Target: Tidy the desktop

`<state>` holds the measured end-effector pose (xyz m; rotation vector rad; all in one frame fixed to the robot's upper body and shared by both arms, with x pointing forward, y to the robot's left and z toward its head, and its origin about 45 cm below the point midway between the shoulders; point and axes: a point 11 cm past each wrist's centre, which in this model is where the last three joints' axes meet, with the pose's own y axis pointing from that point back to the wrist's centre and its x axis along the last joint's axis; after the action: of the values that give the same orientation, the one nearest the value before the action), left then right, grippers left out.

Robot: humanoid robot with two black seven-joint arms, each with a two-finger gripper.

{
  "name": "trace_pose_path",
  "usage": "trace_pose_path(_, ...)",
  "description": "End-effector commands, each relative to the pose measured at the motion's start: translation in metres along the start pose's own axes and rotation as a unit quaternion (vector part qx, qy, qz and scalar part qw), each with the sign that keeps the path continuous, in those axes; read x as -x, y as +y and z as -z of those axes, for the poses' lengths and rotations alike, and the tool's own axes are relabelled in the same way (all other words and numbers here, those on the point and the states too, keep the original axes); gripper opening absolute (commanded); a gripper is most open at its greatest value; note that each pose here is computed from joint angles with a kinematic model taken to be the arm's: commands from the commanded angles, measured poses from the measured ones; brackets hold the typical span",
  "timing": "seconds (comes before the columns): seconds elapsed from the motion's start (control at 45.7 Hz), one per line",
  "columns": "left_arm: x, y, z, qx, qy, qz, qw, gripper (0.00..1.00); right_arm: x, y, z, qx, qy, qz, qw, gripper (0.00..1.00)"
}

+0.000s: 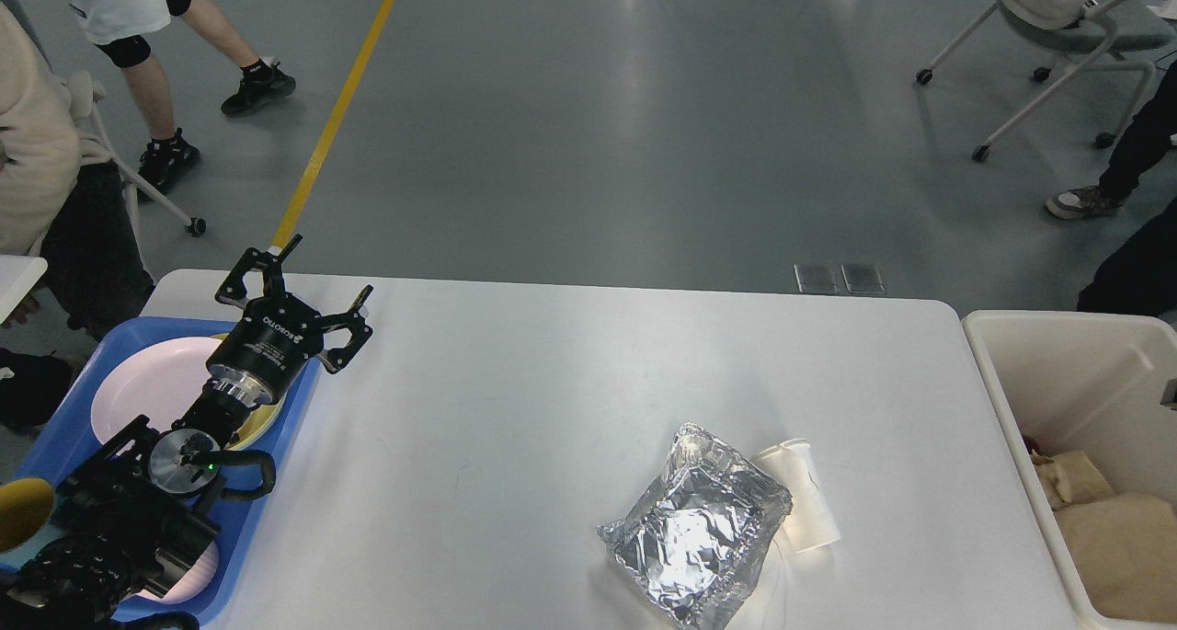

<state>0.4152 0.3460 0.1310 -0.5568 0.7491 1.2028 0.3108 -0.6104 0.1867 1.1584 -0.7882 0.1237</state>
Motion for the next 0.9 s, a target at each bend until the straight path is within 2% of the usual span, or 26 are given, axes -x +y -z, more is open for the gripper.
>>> trace_pose_path(0.0, 0.0, 0.0, 0.0, 0.0, 0.0, 0.0, 1.0, 0.97, -0.017, 0.007, -0.002, 0.001, -0.004, -0.015, 1.0, 0.89)
trace_pose_path(0.285, 0.0, 0.0, 0.0, 0.0, 0.0, 0.0, 1.0, 0.97, -0.051, 0.033, -0.007, -0.01, -0.038, -0.018, 0.999, 0.93)
trace_pose_path(0.569, 0.0, 0.0, 0.0, 0.0, 0.0, 0.0, 1.0, 0.97, -0.106, 0.076, 0.002, -0.026, -0.057, -0.003, 0.998, 0.93)
trace_pose_path(0.876, 0.0, 0.0, 0.0, 0.0, 0.0, 0.0, 1.0, 0.97, -0.166, 0.137, 0.037, -0.083, -0.076, 0.014, 0.994, 0.93)
